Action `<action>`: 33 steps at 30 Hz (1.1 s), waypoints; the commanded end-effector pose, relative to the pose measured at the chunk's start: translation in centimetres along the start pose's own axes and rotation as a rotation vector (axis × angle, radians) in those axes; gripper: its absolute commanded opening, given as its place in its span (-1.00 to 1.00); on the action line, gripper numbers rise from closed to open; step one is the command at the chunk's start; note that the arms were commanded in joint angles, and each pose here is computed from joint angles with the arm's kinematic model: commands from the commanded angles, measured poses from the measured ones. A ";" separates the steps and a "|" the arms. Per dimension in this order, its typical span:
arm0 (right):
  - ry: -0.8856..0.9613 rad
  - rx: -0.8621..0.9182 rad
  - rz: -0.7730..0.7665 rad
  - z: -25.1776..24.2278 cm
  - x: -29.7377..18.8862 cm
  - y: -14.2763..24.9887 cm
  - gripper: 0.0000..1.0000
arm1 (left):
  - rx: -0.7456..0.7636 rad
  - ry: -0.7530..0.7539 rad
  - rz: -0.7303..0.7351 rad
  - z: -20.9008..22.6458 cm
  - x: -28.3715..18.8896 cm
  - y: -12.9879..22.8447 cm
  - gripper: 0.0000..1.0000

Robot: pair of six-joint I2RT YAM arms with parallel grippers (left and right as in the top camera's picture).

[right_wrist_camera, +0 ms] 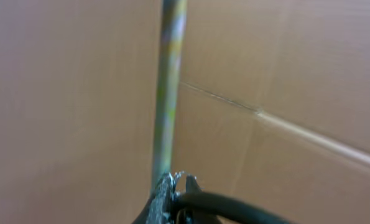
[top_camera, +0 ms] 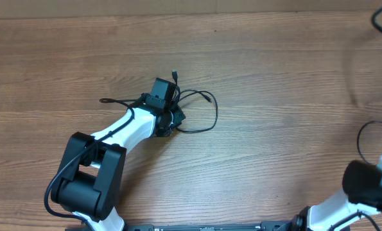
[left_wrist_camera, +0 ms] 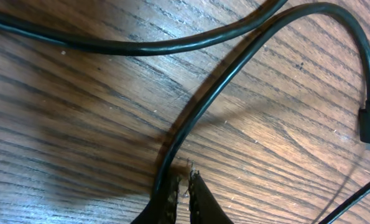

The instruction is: Untangle cables

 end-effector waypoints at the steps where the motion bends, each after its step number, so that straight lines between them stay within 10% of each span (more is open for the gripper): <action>1: -0.178 -0.004 0.030 2.2 2.9 2.3 -0.92 | -0.024 -0.055 -0.001 0.8 0.9 0.3 -0.78; 10: -0.322 -0.051 0.159 7.4 9.9 11.1 -0.92 | -0.059 -0.055 -0.004 0.8 0.9 0.3 -0.75; 25: -0.606 0.064 -0.234 11.2 8.1 4.6 -0.92 | -0.187 -0.067 -0.020 1.0 1.7 0.2 -0.70; 33: -0.448 0.017 0.036 9.8 13.7 13.3 -0.92 | -0.200 -0.066 -0.021 0.9 1.9 0.2 -0.70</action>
Point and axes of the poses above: each gripper's point midway between its finger pads, its own x axis out along the fingers, its own z axis along the line the jaws close on, y = z × x, the point moved 8 cm from there along -x, back along the fingers, and after that the axes turned 3 degrees about -x, right-handed, at the moved point
